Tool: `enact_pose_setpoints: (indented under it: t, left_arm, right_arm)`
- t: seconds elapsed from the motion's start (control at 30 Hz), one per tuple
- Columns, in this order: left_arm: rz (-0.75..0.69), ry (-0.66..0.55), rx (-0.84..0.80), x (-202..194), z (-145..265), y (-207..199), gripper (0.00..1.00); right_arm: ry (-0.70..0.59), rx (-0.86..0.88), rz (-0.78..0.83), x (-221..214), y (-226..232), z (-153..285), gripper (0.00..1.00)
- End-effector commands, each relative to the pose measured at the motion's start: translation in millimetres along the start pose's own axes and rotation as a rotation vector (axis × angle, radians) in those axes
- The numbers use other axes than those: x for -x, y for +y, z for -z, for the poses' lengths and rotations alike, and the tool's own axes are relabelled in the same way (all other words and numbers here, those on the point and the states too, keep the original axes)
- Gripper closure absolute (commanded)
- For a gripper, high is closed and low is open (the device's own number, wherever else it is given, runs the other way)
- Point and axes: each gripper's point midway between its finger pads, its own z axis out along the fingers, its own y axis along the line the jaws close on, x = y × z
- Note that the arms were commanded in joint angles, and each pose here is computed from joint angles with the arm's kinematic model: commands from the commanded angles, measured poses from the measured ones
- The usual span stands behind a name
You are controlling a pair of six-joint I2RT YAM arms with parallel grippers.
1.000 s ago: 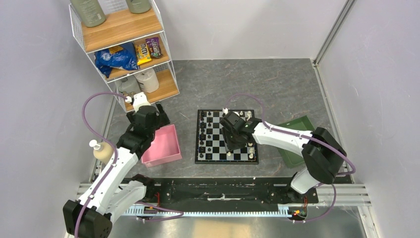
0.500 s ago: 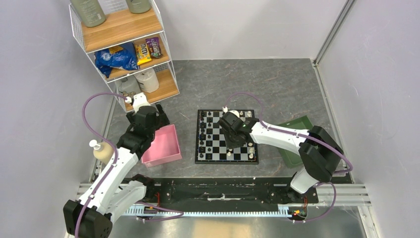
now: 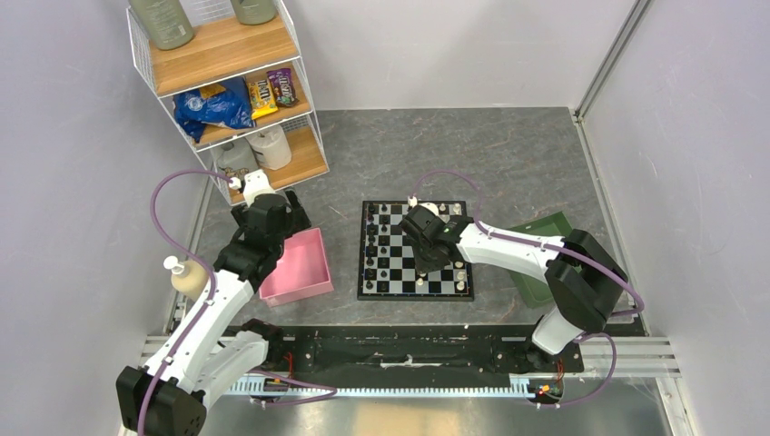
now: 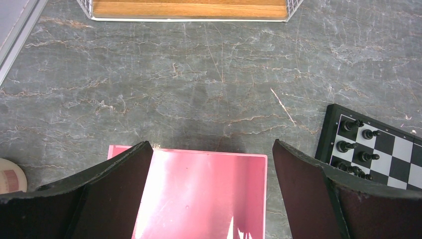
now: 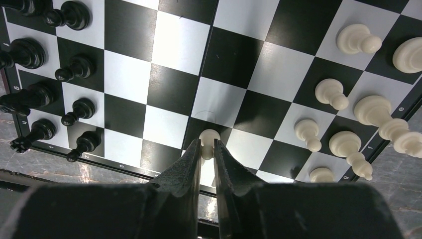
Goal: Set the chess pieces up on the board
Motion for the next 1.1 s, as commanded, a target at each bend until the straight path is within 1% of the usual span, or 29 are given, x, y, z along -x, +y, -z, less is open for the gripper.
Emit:
enact_pose_setpoints:
  t: [0.0, 0.27, 0.57, 1.07]
  left_arm:
    - [-0.009, -0.026, 0.010, 5.4, -0.8, 3.1, 0.00]
    - [-0.009, -0.024, 0.009, 5.1, -1.0, 2.8, 0.00]
    - [-0.005, -0.029, 0.004, 7.8, -0.1, 2.0, 0.00]
    - [-0.002, -0.032, -0.005, 10.1, 0.7, -0.1, 0.00]
  right_arm:
    - [-0.049, 0.019, -0.011, 13.1, 5.9, 11.8, 0.79]
    - [-0.082, -0.003, -0.029, 14.7, -2.3, 19.5, 0.83]
    - [-0.146, -0.062, -0.084, 10.7, -27.4, 37.1, 0.84]
    - [-0.119, -0.113, -0.161, -7.3, -61.8, 33.7, 0.83]
